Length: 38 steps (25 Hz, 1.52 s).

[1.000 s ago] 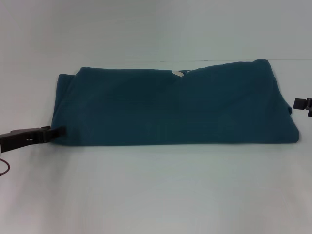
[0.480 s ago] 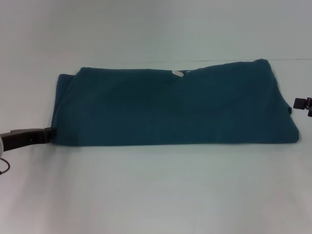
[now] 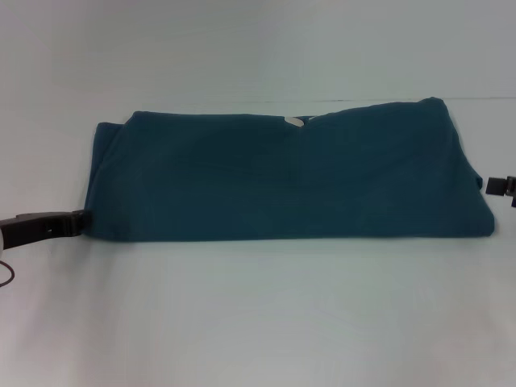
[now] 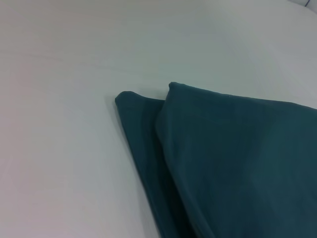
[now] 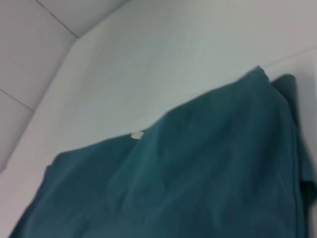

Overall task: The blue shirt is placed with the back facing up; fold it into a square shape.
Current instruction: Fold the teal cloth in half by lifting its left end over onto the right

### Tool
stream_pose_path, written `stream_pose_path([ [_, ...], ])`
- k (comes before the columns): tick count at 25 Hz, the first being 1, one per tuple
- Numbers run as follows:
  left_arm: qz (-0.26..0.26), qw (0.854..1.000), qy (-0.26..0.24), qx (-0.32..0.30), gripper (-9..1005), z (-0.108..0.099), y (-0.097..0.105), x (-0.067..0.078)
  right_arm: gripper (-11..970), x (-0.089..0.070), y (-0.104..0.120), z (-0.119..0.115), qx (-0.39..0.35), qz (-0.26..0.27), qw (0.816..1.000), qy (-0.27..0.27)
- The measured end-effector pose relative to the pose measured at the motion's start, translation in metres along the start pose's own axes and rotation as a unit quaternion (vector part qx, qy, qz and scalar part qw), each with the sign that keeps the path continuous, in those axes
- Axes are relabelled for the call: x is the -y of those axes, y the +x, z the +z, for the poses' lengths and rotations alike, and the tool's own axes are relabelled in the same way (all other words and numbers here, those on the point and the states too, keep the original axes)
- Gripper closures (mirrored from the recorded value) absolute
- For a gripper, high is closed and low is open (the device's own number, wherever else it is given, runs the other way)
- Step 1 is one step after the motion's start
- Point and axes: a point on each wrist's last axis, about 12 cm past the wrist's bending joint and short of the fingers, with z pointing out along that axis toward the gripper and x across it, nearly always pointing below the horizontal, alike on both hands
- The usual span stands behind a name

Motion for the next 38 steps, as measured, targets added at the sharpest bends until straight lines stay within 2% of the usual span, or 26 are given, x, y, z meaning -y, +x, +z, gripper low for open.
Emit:
stream_pose_path([
  [6, -0.002, 1.0, 0.007, -0.001, 998, -0.003, 0.0, -0.001, 45, 0.003, 0.006, 0.008, -0.017, 0.004, 1.0, 0.025],
  [15, -0.003, 1.0, 0.009, 0.001, 997, -0.006, -0.002, -0.002, 45, 0.007, 0.012, 0.022, -0.005, 0.007, 0.998, 0.06],
  [21, -0.001, 1.0, 0.008, 0.003, 997, -0.007, -0.003, -0.002, 45, 0.003, 0.015, 0.034, -0.012, 0.002, 0.998, 0.063],
  [35, -0.001, 1.0, 0.008, 0.003, 997, -0.007, -0.004, -0.002, 45, 0.002, 0.019, 0.045, -0.007, 0.005, 0.998, 0.07],
  [38, 0.0, 1.0, 0.008, 0.003, 998, -0.007, -0.004, -0.002, 198, 0.002, 0.019, 0.048, -0.007, 0.007, 0.997, 0.071],
])
